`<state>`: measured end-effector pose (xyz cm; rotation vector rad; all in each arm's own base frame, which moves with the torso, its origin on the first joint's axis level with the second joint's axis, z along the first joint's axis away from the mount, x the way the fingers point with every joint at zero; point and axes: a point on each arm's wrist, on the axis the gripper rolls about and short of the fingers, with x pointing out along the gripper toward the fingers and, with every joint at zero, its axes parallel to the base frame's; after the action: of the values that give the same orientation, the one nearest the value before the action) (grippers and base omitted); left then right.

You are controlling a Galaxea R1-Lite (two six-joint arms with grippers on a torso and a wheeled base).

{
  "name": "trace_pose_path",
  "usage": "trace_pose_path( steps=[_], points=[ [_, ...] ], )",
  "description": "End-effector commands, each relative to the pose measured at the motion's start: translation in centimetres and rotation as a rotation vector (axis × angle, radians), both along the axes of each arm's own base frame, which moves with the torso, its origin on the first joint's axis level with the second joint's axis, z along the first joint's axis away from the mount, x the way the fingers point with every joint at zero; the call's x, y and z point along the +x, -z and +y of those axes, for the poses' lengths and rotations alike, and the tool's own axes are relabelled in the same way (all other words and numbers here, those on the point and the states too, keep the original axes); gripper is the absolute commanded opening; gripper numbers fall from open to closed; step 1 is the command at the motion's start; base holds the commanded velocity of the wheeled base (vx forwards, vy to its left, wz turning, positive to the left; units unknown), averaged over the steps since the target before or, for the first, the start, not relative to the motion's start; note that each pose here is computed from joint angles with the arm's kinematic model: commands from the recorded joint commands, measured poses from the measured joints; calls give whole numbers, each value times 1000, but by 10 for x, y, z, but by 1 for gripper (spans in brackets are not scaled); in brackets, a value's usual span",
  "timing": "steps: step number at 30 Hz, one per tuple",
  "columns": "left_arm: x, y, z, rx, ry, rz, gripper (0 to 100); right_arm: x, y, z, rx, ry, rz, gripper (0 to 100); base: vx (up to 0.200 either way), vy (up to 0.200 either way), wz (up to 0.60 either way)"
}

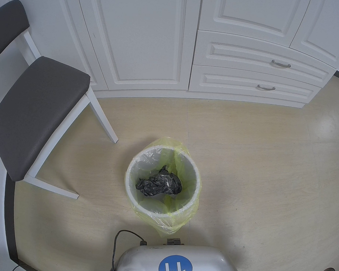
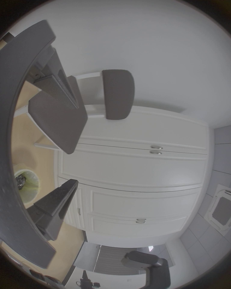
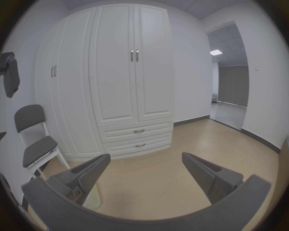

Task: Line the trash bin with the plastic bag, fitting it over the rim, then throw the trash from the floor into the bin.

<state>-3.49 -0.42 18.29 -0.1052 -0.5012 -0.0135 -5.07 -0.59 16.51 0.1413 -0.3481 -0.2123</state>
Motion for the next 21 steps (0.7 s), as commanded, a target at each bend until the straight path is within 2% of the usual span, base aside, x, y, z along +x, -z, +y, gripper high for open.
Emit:
trace_pose_path(
  steps=[1,5,8,10,11,14,15,21],
  points=[
    [-11,5,-2,-4,-24,-74,100,-10,3,0,28,17,-58,100,0,0,0],
    [-9,9,-1,-2,-27,-83,100,-12,-1,0,37,13,-110,100,0,0,0],
    [-12,6,-2,11,-20,-153,100,-13,-6,0,25,14,-179,100,0,0,0],
    [-11,7,-2,21,-19,-155,100,-12,-4,0,14,12,-192,100,0,0,0],
    [-11,8,-2,31,-20,-147,100,-12,-4,0,14,12,-192,100,0,0,0],
    [-7,15,-2,62,2,-115,100,-2,9,1,-62,33,-172,100,0,0,0],
    [-6,15,-2,63,5,-114,100,-2,9,1,-64,32,-173,100,0,0,0],
    [3,35,-2,78,46,-37,100,4,21,3,-161,-40,-279,100,0,0,0]
  ],
)
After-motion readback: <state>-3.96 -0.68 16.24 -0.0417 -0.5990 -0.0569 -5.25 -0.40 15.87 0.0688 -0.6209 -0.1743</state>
